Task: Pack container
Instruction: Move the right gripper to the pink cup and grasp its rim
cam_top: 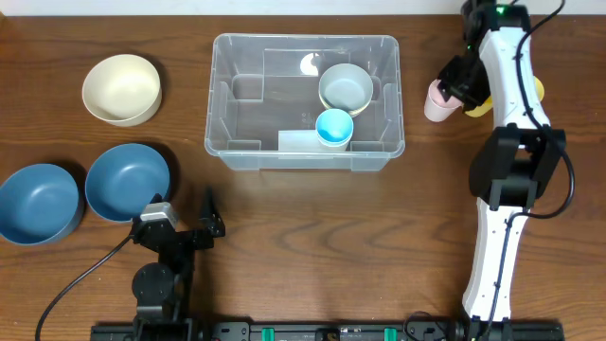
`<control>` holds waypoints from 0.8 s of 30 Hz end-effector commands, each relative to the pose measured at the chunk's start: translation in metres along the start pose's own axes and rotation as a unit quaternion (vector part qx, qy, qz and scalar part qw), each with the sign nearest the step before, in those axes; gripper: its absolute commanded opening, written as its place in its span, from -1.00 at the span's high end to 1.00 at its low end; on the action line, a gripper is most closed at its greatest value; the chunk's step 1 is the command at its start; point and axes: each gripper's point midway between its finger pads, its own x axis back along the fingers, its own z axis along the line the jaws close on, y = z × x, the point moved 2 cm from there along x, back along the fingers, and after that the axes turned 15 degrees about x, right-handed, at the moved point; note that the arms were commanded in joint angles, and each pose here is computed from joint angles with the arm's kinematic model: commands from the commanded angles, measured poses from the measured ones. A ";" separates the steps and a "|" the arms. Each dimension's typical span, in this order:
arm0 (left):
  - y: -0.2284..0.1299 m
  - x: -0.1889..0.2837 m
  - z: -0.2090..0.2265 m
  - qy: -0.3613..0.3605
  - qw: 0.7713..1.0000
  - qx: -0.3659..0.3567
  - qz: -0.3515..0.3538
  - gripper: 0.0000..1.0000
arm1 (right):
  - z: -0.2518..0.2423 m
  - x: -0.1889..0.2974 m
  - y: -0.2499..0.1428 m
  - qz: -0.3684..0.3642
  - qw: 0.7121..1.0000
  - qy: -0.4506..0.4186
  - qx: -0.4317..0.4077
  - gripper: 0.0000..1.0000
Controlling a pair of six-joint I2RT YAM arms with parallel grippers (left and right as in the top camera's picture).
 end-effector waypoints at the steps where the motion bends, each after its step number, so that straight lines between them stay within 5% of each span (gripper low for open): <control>1: -0.013 -0.001 0.010 0.018 1.000 0.000 0.019 -0.96 | -0.005 -0.012 -0.003 0.009 1.000 -0.012 -0.007 0.27; 8: -0.013 -0.001 0.010 0.018 1.000 0.000 0.019 -0.96 | -0.001 -0.014 -0.004 0.014 1.000 0.000 0.019 0.98; 17: -0.013 -0.001 0.010 0.018 1.000 0.000 0.019 -0.96 | -0.007 0.009 -0.022 0.038 0.996 0.003 0.079 0.98; 24: -0.013 -0.001 0.010 0.018 1.000 0.000 0.019 -0.96 | -0.009 0.086 -0.050 0.003 0.989 0.017 0.149 0.97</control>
